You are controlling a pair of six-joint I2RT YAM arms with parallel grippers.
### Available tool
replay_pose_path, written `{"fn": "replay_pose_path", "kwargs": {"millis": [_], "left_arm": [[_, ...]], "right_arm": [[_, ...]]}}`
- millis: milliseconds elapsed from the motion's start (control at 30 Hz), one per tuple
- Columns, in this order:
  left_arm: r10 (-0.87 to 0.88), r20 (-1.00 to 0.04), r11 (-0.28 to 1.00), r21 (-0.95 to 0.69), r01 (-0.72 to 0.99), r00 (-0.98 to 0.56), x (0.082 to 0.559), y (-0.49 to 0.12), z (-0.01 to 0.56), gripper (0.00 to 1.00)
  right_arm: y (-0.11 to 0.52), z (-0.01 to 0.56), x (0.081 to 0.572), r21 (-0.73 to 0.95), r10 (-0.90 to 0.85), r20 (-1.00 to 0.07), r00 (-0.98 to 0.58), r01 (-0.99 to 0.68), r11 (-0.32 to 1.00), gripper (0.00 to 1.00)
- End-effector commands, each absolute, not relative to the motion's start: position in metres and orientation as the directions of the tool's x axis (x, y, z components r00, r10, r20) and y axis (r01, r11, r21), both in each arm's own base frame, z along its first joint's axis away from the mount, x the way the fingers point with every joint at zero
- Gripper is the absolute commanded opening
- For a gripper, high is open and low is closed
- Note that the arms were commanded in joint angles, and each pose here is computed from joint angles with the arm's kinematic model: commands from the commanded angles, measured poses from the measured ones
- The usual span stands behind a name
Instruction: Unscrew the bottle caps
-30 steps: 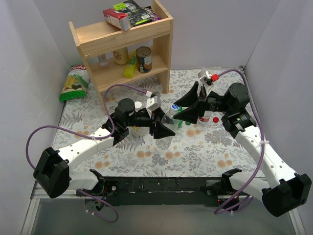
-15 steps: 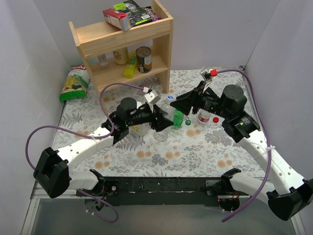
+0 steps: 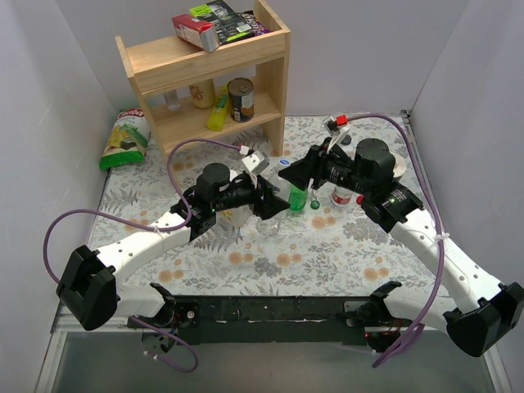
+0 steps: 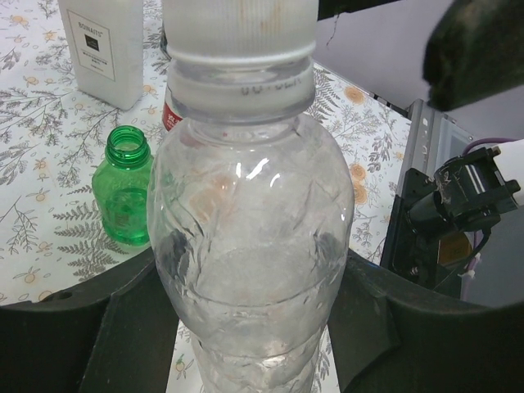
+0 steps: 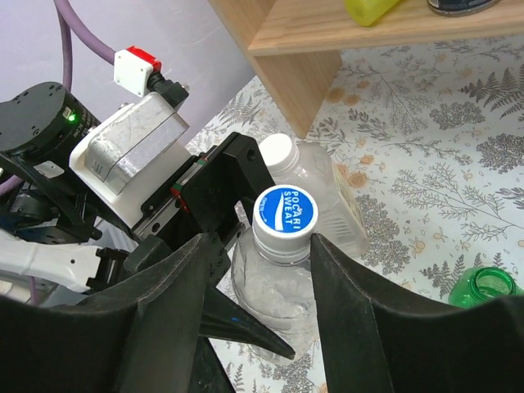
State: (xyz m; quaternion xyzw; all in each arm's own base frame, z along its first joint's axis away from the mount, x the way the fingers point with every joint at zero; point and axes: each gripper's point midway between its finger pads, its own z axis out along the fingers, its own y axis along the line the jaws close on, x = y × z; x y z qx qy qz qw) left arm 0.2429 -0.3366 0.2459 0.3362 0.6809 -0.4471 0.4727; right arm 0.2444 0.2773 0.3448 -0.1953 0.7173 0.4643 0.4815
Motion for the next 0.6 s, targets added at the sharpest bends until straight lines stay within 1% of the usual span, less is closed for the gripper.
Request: {"fn": "replay_pose_path", "kwargs": {"millis": [0,233,500,567], "left_arm": [[-0.003,-0.964,0.356,-0.250,0.901,-0.266,0.2440,-0.3407,0.2746,0.36],[0.005,-0.963,0.344,-0.251,0.905,-0.269,0.2408,-0.3443,0.2715,0.36],[0.006,-0.966,0.344,-0.242,0.907,-0.260,0.2392,-0.3440,0.2738,0.36],[0.005,-0.966,0.345,-0.240,0.908,-0.257,0.2396,-0.3435,0.2747,0.36]], "right_arm": [[0.2834,0.3821,0.2470,0.444,0.216,-0.896,-0.388,-0.769,0.460,0.59],[0.2869,0.3861,0.2499,0.434,0.212,-0.901,-0.379,-0.775,0.459,0.59],[0.2909,0.3811,0.2513,0.441,0.198,-0.897,-0.395,-0.775,0.453,0.53],[0.2923,0.3782,0.2522,0.444,0.193,-0.896,-0.401,-0.773,0.454,0.49]]}}
